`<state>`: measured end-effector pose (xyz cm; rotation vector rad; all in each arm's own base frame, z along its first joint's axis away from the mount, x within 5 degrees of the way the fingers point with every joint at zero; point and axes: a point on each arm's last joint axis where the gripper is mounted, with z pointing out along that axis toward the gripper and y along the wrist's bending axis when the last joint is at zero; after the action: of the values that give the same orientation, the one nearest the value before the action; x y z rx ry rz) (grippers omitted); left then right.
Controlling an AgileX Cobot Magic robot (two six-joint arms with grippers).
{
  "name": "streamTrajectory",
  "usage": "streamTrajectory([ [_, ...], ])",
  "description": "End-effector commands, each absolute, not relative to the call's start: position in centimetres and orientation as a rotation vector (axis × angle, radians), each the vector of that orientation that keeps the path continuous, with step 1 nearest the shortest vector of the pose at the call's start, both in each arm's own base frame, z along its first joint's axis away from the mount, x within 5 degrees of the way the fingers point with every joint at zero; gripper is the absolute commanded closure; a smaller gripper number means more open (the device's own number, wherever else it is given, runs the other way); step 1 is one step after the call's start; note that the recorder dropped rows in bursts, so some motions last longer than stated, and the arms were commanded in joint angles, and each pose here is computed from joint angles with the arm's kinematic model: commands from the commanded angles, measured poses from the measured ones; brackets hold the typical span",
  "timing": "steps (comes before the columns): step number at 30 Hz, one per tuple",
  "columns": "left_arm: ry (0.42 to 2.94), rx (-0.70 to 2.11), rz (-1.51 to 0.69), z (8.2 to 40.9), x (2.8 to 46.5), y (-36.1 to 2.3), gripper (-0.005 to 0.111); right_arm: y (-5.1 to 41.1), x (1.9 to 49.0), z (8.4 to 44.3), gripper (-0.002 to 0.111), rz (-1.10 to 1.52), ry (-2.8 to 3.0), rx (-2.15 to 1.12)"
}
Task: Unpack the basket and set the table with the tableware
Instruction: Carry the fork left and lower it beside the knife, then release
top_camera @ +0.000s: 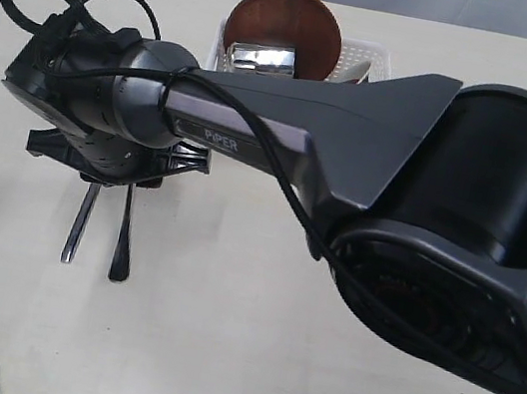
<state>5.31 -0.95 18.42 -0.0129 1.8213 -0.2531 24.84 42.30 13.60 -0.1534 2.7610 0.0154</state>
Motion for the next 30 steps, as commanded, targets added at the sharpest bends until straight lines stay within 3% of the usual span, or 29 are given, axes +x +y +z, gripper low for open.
streamTrajectory([
  [1,1.809,-0.015,-0.256,18.4,5.3,-1.0,0.107,42.3,24.8,14.1,0.071,0.036,2.759,-0.131],
  [7,1.809,-0.015,-0.256,18.4,5.3,-1.0,0.107,42.3,24.8,14.2,0.071,0.036,2.758,-0.139],
  [13,1.809,-0.015,-0.256,18.4,5.3,-1.0,0.107,41.7,24.7,15.5,0.072,-0.048,2.748,-0.348],
  [15,1.809,-0.015,-0.256,18.4,5.3,-1.0,0.107,41.5,24.6,15.6,0.077,-0.085,2.745,-0.382],
  [22,1.809,-0.015,-0.256,18.4,5.3,-1.0,0.107,41.0,24.3,14.4,0.109,-0.200,2.790,-0.482],
  [30,1.810,-0.018,-0.260,18.4,5.3,-1.0,0.107,41.2,23.6,13.8,0.109,-0.183,2.867,-0.572],
])
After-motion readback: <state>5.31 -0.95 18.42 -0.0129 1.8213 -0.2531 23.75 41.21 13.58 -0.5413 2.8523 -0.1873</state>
